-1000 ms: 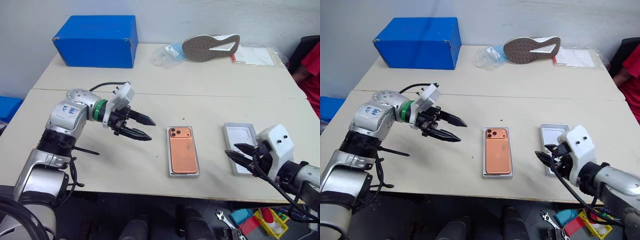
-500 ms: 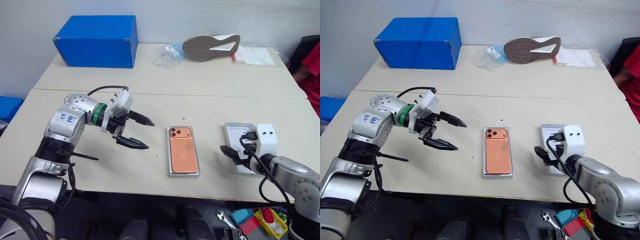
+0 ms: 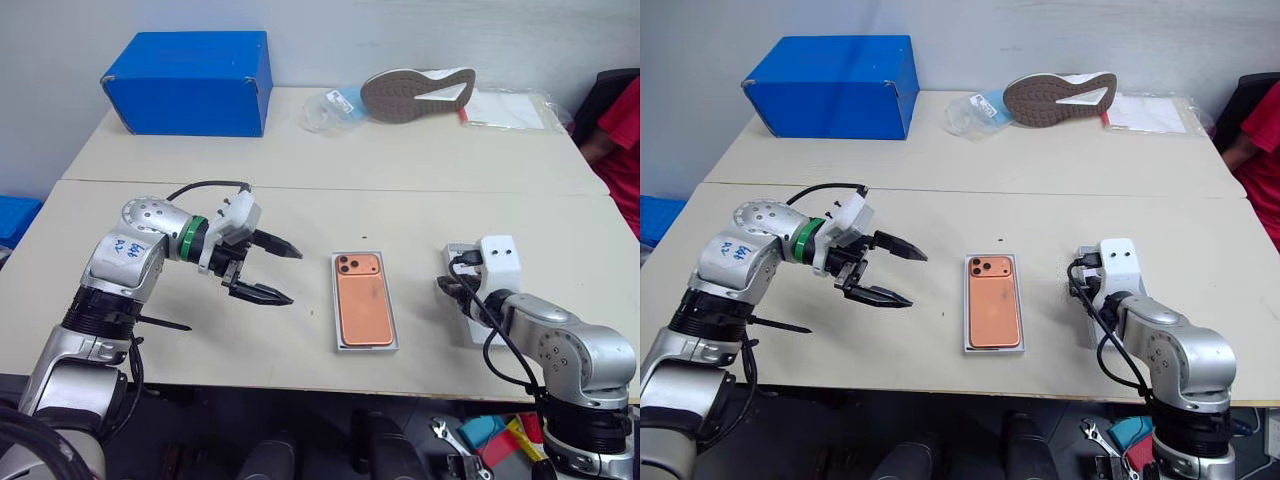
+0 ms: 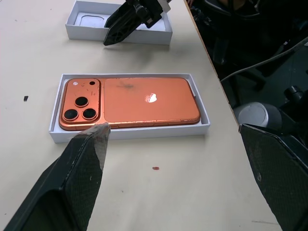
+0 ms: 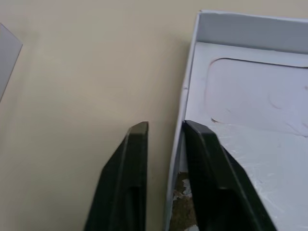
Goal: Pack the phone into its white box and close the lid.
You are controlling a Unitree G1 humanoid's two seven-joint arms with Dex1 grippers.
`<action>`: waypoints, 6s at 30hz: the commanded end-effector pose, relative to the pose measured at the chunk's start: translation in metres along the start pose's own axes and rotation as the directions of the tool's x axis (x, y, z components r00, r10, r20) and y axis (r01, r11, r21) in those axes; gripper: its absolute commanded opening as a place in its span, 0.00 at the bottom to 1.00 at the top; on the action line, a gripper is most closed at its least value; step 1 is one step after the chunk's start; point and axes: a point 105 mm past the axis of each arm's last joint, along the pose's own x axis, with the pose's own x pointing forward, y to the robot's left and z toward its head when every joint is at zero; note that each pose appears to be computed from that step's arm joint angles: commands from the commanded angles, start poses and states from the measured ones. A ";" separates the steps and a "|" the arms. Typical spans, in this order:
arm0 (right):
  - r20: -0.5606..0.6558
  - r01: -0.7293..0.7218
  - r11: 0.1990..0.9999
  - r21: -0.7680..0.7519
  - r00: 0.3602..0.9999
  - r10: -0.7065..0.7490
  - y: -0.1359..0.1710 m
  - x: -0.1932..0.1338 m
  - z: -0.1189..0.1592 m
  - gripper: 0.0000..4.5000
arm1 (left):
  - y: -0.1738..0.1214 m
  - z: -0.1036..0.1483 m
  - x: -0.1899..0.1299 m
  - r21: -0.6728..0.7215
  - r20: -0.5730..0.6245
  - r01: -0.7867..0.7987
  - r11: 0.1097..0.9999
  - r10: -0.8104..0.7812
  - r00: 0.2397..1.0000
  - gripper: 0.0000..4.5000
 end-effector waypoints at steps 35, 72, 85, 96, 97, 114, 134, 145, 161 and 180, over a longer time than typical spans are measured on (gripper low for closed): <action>0.309 -0.765 0.093 0.638 0.365 0.878 0.224 -0.045 0.088 0.01 | -0.015 -0.044 -0.034 -0.084 -0.151 -0.155 0.984 0.141 0.978 1.00; 0.256 -0.715 0.417 0.561 0.629 0.735 0.168 -0.011 0.030 0.00 | 0.011 -0.040 0.043 -0.083 -0.031 -0.153 0.985 0.150 0.988 0.00; 0.191 -0.743 0.595 0.307 0.660 0.726 0.145 -0.034 0.029 0.66 | 0.015 -0.037 0.051 -0.061 -0.015 -0.126 0.990 0.125 0.992 0.00; 0.035 -0.697 0.710 -0.105 0.711 0.703 0.078 -0.095 0.022 0.66 | 0.017 -0.029 0.064 -0.040 0.014 -0.063 0.997 0.064 0.998 0.00; 0.036 -0.693 0.713 -0.109 0.714 0.699 0.075 -0.098 0.021 0.66 | 0.017 -0.028 0.066 -0.033 0.014 -0.054 0.998 0.055 0.998 0.00; -0.088 -0.691 0.648 -0.321 0.703 0.705 0.077 -0.113 -0.015 0.22 | 0.021 -0.015 0.011 -0.061 -0.023 0.022 0.998 -0.023 0.999 0.00; -0.309 -0.735 0.416 -0.536 0.629 0.713 0.093 -0.078 -0.070 0.01 | 0.060 -0.044 0.059 0.060 -0.201 -0.024 0.998 0.035 0.979 0.00; -0.236 -0.708 0.466 -0.530 0.651 0.721 0.102 -0.073 -0.062 0.01 | 0.081 -0.018 0.082 0.088 -0.107 -0.097 0.991 0.106 0.989 0.00; -0.174 -0.684 0.494 -0.536 0.662 0.729 0.106 -0.067 -0.041 0.01 | 0.075 -0.023 0.066 0.073 -0.117 -0.062 0.995 0.070 0.991 0.00; -0.081 -0.568 0.661 -0.490 0.785 0.614 0.081 -0.044 -0.024 0.01 | 0.085 -0.015 0.115 0.061 -0.116 -0.117 0.991 0.124 0.986 0.00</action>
